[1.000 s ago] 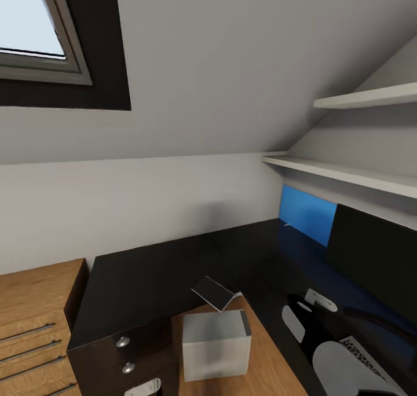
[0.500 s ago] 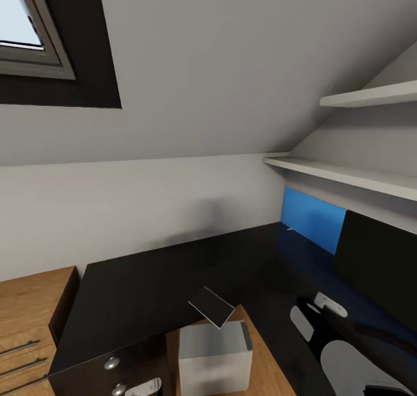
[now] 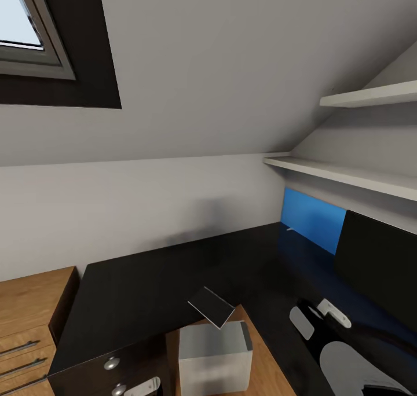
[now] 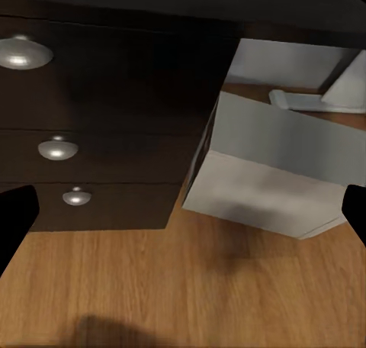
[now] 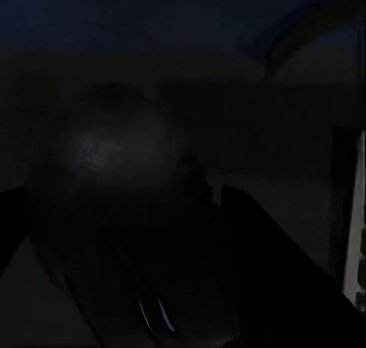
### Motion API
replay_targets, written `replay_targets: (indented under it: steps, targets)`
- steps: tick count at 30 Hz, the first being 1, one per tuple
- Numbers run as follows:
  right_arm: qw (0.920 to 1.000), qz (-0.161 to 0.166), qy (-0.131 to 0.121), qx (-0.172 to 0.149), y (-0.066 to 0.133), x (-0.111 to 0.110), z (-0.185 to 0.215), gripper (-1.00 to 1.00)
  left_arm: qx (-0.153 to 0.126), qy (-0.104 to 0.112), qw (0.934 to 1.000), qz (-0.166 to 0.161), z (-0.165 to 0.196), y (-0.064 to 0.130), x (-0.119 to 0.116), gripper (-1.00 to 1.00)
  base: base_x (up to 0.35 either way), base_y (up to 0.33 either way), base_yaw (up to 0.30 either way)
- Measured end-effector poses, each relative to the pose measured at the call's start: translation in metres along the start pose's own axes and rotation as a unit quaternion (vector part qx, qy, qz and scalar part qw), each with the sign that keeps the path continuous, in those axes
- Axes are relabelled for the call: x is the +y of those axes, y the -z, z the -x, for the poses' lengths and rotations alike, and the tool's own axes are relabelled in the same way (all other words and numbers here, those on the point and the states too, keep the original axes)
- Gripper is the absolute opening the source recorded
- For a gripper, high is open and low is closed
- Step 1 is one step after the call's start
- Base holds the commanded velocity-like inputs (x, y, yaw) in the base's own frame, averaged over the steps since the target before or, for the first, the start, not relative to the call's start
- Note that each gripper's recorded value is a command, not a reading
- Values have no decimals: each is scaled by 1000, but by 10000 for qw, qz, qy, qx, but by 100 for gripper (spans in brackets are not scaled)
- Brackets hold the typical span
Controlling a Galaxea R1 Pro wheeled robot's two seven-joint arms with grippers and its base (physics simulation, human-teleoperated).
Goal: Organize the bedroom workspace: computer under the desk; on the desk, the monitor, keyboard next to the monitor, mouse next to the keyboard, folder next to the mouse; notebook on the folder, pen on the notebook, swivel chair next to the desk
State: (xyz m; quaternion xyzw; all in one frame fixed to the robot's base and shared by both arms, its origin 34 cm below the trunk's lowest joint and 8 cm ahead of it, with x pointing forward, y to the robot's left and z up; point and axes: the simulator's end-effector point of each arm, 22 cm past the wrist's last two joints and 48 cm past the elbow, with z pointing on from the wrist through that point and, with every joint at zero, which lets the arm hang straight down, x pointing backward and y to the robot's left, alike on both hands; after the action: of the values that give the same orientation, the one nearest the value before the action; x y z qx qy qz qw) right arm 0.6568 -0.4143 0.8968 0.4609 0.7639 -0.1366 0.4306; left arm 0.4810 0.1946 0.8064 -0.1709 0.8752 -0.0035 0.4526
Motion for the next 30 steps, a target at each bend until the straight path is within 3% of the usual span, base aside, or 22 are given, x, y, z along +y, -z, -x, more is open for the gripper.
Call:
replay_targets:
  steps: [3,7,10,14,30]
  targets:
    - [9995,-302,-116,-7,6,-7,-6,-100,-7,8,10000,5,1,0,0,100,0,0,0]
    - [9944,-601,-844,193,8,-20,-17,-100,-8,10,10000,0,1,0,0,100,0,0,0]
    - [9858,-782,-1394,519,9,-26,-32,-100,-8,10,10000,0,1,0,0,100,0,0,0]
    - [9759,-906,-1832,760,10,-29,-44,-100,-9,11,10000,-1,1,0,0,100,0,0,0]
    - [9746,-883,-1940,686,4,-29,-40,-100,5,7,10000,0,-3,-4,-1,100,0,0,0]
